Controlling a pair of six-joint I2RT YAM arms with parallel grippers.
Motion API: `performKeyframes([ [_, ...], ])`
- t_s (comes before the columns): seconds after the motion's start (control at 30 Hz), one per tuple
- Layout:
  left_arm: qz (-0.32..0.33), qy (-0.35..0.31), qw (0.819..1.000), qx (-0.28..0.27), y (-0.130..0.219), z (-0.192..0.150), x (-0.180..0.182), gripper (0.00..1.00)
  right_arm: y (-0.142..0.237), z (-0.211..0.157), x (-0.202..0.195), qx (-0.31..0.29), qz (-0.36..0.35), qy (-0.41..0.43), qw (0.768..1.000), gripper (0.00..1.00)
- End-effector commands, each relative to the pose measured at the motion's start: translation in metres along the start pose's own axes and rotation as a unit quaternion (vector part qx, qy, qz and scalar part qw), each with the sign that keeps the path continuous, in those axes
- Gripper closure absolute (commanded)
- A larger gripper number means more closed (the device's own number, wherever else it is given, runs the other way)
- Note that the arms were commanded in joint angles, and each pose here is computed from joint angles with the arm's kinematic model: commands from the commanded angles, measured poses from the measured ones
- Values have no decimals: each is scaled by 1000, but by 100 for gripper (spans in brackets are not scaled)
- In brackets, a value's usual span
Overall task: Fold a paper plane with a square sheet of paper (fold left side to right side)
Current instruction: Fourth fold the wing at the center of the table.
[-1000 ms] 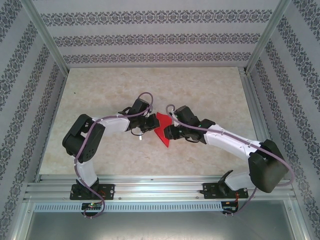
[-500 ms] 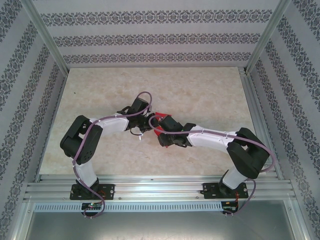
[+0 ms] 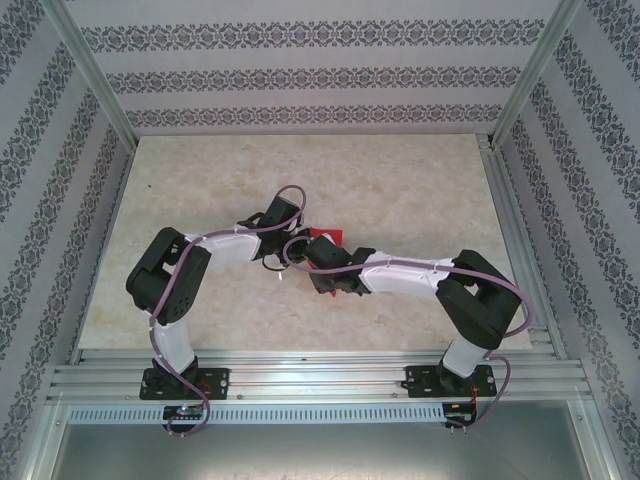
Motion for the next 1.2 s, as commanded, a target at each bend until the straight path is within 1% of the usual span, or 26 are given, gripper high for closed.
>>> performKeyframes([
  [0.0, -23, -9, 1000, 4, 1, 0, -21, 94, -4, 0, 6, 2, -14, 30, 999, 53],
  [0.13, -28, -3, 1000, 2, 0, 0, -23, 94, -6, -5, 7, -8, -11, 28, 1000, 54],
  [0.3, -20, 10, 1000, 1, -2, 2, -20, 94, 8, 0, 5, -62, 1, 14, 998, 49],
  [0.43, -9, 24, 1000, -6, 0, 4, -17, 94, 18, 2, 4, -88, 5, 20, 996, 46],
  [0.67, 1, 36, 999, -5, 0, 3, -13, 94, 15, -3, 7, -82, -8, 43, 996, 45],
  [0.93, -1, 37, 999, 1, -1, 2, -15, 93, 0, -4, 5, -75, -46, 62, 994, 45],
  [1.17, -2, 38, 999, 6, -2, 1, -16, 92, -12, -8, 6, -63, -54, 76, 994, 48],
])
Point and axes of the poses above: each hand's point on the last joint's axis, 136 mm out from that joint toward the fingers, its own y axis back along the fingers, its own x axis along the line the jaws close on, z = x × y, the point moved 2 cm from there along y, back along the fingers, and after that the axes turned 13 degrees about y, right-handed, at the moved point
